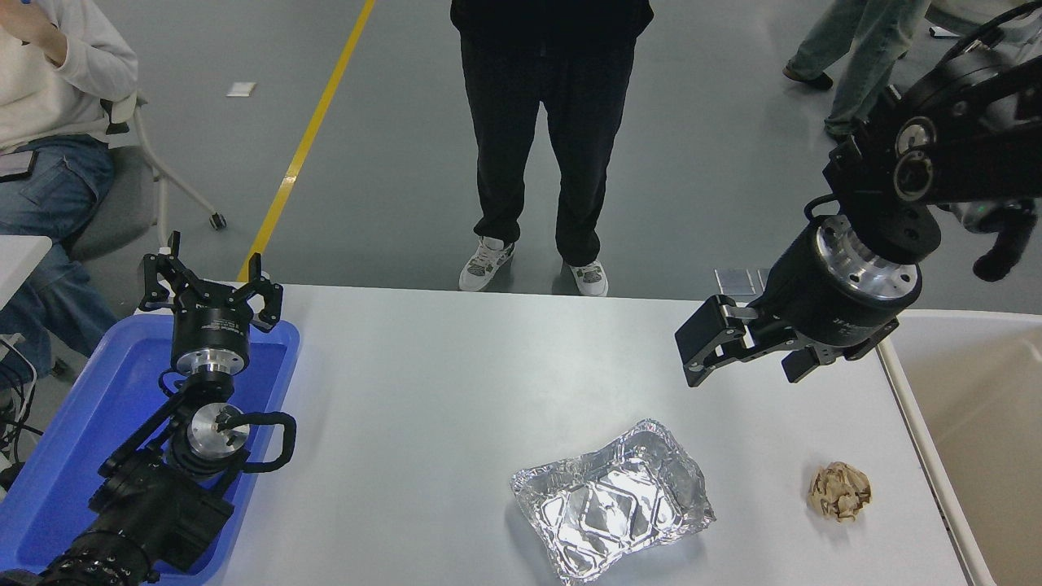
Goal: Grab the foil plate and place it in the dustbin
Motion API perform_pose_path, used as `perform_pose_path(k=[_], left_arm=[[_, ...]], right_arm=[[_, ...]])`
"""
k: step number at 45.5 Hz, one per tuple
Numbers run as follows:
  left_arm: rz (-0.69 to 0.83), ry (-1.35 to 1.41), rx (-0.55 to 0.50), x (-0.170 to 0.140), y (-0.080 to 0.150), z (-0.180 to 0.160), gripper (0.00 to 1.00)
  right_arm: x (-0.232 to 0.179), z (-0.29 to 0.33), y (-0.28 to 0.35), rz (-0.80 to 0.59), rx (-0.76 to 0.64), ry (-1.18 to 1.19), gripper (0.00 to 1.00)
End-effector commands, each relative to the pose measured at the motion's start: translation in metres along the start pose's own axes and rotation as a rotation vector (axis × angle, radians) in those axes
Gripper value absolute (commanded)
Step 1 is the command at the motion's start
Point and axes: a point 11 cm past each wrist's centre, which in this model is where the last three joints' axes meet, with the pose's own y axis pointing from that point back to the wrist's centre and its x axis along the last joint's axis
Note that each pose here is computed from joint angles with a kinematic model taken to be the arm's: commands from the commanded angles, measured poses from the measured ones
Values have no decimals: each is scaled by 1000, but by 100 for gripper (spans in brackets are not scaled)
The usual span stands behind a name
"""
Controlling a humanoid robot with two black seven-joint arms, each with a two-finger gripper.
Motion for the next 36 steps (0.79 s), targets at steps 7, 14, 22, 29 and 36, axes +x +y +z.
perform_pose_path(k=[7,14,22,29,36], left_arm=[[1,-1,0,0,0,0,99],[1,-1,0,0,0,0,99],[-1,0,0,0,0,0,99],[1,-1,0,0,0,0,99],[-1,0,0,0,0,0,99]], right_arm=[[1,-1,0,5,1,2,100],[4,-4,0,22,12,9,100],[10,-6,-9,54,15,16,100],[14,-9,-20,68,25,19,100],[16,-5,-39,87,38,6,100]])
